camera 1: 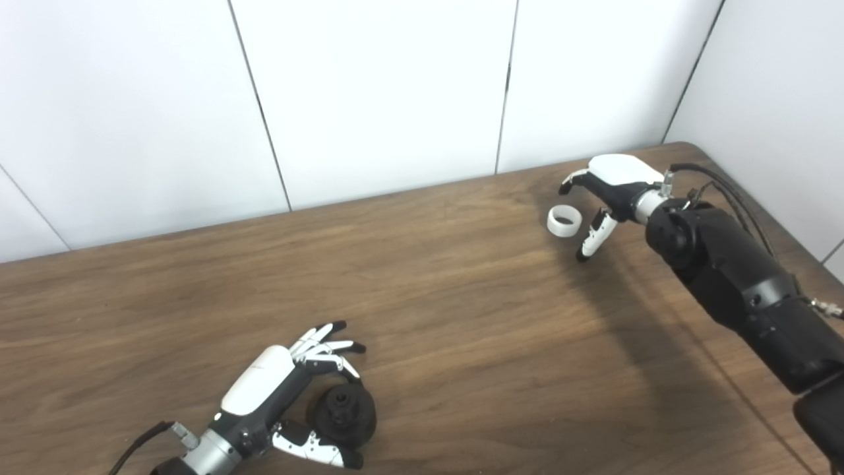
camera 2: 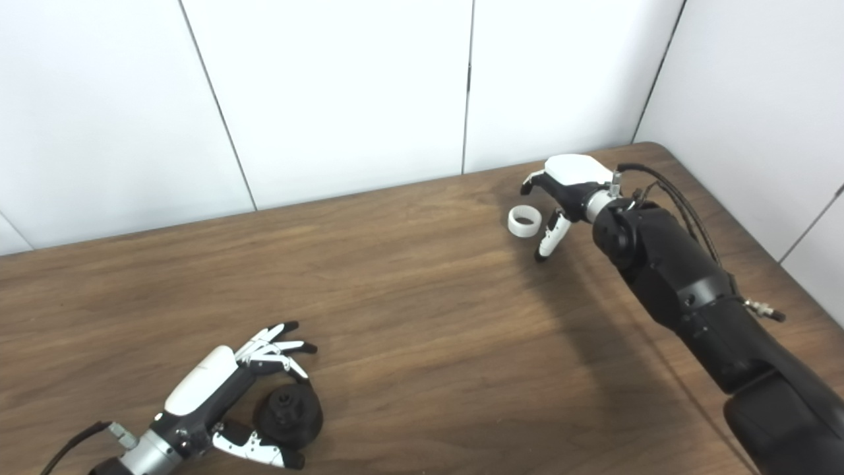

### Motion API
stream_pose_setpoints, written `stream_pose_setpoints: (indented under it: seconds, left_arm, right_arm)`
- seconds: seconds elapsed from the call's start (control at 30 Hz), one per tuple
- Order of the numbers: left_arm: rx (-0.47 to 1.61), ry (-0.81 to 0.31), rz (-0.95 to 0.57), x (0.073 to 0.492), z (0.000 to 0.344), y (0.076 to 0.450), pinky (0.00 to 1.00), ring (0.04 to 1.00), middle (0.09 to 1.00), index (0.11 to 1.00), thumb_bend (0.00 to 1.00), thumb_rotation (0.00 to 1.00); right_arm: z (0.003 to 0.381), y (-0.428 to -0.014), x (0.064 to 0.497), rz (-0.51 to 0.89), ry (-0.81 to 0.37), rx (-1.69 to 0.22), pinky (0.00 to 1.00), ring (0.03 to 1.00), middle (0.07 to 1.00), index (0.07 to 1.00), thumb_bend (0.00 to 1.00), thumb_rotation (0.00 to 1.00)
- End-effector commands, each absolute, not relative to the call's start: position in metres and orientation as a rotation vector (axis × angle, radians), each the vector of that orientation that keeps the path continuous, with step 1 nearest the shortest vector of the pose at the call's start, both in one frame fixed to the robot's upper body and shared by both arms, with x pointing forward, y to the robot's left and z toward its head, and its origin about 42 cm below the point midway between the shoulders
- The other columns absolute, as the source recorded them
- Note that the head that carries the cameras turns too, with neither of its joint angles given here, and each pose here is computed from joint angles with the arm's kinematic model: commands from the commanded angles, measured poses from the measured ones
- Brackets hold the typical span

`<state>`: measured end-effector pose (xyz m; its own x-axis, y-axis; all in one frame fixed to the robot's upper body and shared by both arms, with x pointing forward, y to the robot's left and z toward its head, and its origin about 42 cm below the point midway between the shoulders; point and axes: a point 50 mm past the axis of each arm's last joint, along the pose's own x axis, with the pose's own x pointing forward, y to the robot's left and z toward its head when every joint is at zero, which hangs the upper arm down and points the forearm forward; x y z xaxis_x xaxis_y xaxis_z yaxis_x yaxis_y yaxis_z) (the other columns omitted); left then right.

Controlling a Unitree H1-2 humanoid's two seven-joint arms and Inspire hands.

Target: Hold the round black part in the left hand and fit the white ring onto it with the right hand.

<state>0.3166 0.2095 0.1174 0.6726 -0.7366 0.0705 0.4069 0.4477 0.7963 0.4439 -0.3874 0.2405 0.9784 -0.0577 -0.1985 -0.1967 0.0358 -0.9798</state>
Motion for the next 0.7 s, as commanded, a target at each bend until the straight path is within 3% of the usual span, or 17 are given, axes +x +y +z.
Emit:
stream_pose_setpoints:
  seconds: [0.0, 0.67]
  left_arm:
    - [0.831, -0.515, -0.712, 0.321, 0.1333, 0.209, 1.0, 0.988, 0.842, 0.482, 0.52, 0.05]
    - [0.828, -0.51, -0.703, 0.3193, 0.1341, 0.2098, 1.0, 0.989, 0.84, 0.482, 0.52, 0.05]
  right_arm:
    - [0.2636, -0.3823, 0.4527, 0.068, 0.149, -1.556, 0.99, 0.964, 0.899, 0.799, 0.75, 0.21]
    - [0.2546, -0.3737, 0.456, 0.114, 0.111, -1.572, 0.99, 0.989, 0.9, 0.738, 0.79, 0.18]
